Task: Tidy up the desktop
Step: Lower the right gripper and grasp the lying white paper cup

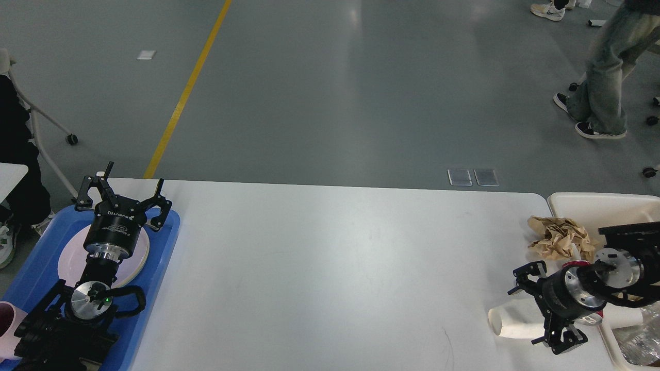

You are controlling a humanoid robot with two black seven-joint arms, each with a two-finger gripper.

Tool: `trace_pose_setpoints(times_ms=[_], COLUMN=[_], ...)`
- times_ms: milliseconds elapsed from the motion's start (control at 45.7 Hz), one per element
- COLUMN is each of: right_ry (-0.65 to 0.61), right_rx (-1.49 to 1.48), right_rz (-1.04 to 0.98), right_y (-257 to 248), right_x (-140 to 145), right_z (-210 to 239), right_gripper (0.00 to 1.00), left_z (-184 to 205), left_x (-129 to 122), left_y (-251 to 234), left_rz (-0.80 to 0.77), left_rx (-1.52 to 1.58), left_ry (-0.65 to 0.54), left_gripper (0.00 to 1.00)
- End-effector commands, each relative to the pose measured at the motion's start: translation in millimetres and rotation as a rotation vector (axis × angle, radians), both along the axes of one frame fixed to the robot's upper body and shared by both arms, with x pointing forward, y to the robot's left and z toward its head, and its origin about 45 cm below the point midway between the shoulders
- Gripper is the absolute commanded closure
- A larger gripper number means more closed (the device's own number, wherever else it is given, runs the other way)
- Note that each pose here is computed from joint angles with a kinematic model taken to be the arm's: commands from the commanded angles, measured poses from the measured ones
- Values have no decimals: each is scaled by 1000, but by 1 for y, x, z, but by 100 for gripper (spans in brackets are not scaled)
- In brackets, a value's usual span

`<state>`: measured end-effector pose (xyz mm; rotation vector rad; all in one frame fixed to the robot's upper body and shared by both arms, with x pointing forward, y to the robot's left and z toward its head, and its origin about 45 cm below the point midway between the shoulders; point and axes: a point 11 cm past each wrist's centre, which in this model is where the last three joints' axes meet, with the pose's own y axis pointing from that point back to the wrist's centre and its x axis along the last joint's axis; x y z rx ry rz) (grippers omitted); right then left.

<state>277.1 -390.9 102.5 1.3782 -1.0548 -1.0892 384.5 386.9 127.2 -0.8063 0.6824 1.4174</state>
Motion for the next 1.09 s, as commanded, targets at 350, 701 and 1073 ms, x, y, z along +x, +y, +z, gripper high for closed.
trace_pose_setpoints(times_ms=[350, 701, 1073], right_ry=[-14, -14, 25], right_rx=[-56, -40, -28], right_rz=[-59, -29, -30], right_y=[-11, -10, -12], right_x=[-1, -1, -10], right_z=[-41, -38, -31], right_gripper=[10, 95, 100], left_z=[0, 0, 0], left_x=[0, 0, 0], left_y=[0, 0, 0], left_rz=[0, -1, 0], left_rx=[0, 1, -1], left_ry=[-1, 0, 0], left_gripper=[4, 4, 4])
